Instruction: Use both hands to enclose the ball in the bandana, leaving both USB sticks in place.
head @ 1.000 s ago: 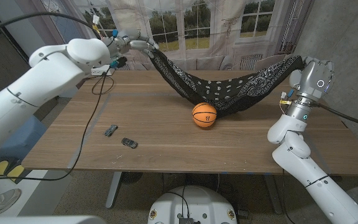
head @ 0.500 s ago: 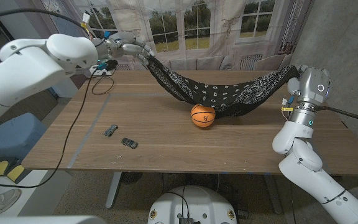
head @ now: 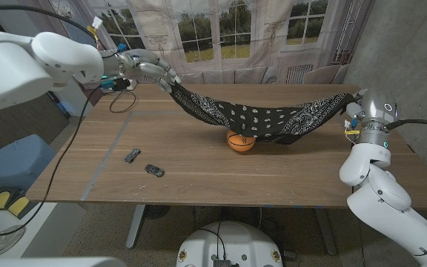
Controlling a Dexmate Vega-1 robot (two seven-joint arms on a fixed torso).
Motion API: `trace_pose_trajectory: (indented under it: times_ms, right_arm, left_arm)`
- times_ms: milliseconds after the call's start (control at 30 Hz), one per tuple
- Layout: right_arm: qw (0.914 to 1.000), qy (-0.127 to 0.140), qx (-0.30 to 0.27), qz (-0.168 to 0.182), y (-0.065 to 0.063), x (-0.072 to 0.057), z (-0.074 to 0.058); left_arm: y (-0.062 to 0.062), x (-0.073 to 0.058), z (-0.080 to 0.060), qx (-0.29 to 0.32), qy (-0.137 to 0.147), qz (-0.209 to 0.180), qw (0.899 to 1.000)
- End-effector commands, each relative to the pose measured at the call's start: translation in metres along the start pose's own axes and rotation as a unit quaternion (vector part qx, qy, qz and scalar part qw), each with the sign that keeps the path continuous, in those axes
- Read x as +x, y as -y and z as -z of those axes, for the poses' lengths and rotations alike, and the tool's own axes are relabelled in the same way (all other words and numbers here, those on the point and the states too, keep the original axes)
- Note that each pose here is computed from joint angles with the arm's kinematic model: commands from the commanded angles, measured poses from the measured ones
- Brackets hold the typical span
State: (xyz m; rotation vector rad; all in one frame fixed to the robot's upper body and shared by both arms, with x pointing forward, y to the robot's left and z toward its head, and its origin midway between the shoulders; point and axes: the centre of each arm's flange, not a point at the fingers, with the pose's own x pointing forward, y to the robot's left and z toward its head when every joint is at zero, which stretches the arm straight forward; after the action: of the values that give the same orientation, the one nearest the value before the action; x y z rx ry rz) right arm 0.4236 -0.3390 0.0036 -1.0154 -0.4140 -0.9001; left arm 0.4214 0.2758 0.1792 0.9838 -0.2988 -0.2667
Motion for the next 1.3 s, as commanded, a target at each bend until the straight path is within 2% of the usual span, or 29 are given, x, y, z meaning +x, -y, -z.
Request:
trace_pose_trajectory:
  times_ms: [33,200,433,600,800,967,1100,1200,1300]
  right_arm:
    - [0.9889,-0.077,-0.033,-0.123,-0.001,0.0,0.011]
    - [0.9845,-0.092,-0.041,-0.143,-0.001,0.002,0.011]
    - [0.9767,-0.095,-0.05,-0.186,-0.005,0.01,0.01]
    - [0.9701,-0.123,-0.065,-0.199,-0.007,0.013,0.011]
    - [0.9565,-0.161,-0.094,-0.225,-0.009,0.017,0.011]
    - [0.946,-0.187,-0.116,-0.238,-0.012,0.02,0.01]
    - [0.9441,-0.193,-0.121,-0.239,-0.012,0.021,0.01]
    - [0.9437,-0.194,-0.122,-0.238,-0.013,0.021,0.01]
    - [0.9418,-0.199,-0.123,-0.242,-0.012,0.022,0.012]
  left_arm:
    - [0.019,-0.001,0.003,0.014,-0.058,0.089,0.994]
    - [0.025,0.006,0.008,0.013,-0.064,0.124,0.99]
    - [0.029,0.017,0.009,0.026,-0.078,0.184,0.979]
    - [0.028,0.019,0.009,0.034,-0.087,0.203,0.975]
    - [0.029,0.024,0.006,0.045,-0.095,0.236,0.966]
    - [0.031,0.028,0.004,0.05,-0.087,0.267,0.958]
    - [0.031,0.028,0.002,0.048,-0.077,0.278,0.956]
    - [0.031,0.028,0.0,0.045,-0.057,0.282,0.957]
    - [0.031,0.027,-0.003,0.04,-0.021,0.286,0.957]
